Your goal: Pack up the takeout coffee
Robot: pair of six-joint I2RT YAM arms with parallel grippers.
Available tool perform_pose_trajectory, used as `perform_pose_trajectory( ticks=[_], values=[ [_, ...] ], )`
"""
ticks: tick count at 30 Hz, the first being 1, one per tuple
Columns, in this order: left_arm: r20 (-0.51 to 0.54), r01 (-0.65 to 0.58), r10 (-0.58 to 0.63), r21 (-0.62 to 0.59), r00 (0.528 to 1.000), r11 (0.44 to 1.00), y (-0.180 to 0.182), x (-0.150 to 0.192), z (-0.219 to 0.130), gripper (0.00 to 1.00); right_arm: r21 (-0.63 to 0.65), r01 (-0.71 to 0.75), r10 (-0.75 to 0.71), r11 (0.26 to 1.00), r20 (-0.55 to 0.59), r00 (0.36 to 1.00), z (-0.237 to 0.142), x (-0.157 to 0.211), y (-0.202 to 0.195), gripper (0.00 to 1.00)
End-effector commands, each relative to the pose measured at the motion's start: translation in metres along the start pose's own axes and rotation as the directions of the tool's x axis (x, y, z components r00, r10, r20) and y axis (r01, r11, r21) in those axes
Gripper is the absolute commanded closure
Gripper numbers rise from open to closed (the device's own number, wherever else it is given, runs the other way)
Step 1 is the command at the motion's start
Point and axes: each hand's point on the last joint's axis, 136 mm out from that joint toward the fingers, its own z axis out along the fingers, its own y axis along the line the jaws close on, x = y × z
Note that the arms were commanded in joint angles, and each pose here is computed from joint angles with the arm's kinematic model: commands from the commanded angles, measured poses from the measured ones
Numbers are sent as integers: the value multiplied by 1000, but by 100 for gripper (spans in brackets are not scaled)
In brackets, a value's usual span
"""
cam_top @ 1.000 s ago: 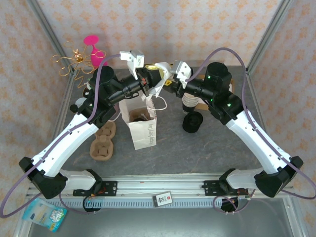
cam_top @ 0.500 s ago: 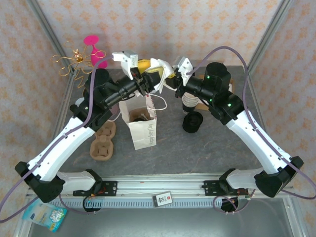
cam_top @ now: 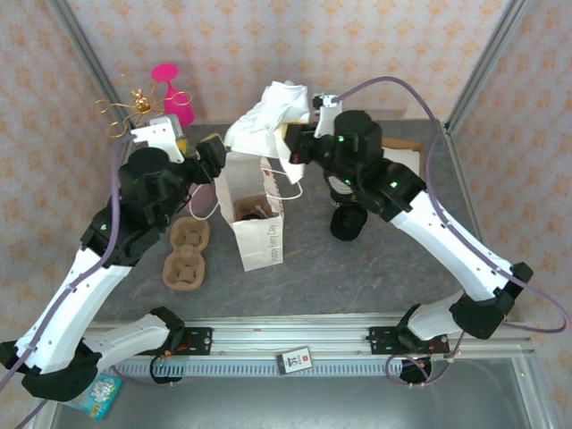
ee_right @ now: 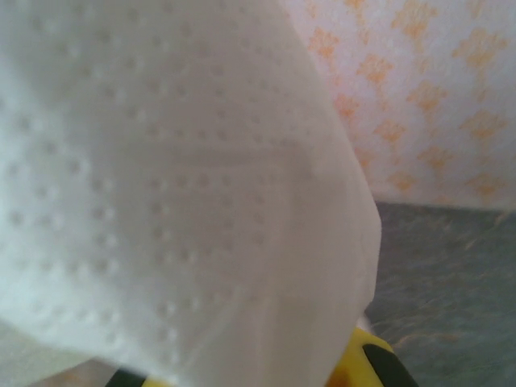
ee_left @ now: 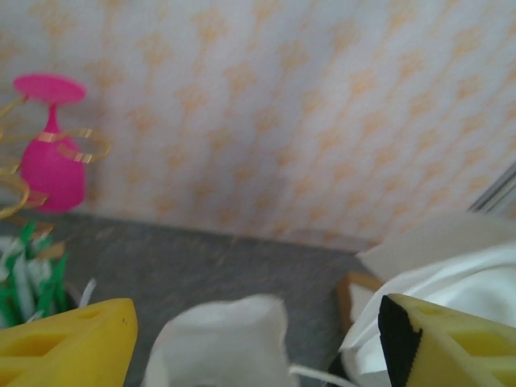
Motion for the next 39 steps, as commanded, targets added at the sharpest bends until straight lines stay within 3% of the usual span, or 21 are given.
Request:
perform_pose_trajectory(
  ticks=[1,4,13,18,24,34,39],
  values=[
    [-167,12,-36,-142,985,990,37,51,12,21,84,-243,244,966,-7,970,12,9,-6,100],
    [-211,23,-63,-188,975,982,53,71,20,26,70,-273,275,960,-19,961,20,23,16,100],
    [-306,87,-124,-130,944,988,58,112,42,36,155,-372,376,915,0,926,54,63,21,100],
    [-329,104,-141,-126,934,987,58,120,48,55,223,-332,331,916,45,943,65,81,16,100],
    [-345,107,-143,-119,928,987,59,128,54,70,318,-282,282,905,48,958,75,104,-6,100],
    [-332,72,-129,-180,934,981,73,128,52,90,423,-152,151,893,35,988,69,117,-20,100],
    [-333,73,-132,-184,933,980,74,129,52,94,505,-88,76,859,44,996,59,116,-29,100]
  ],
)
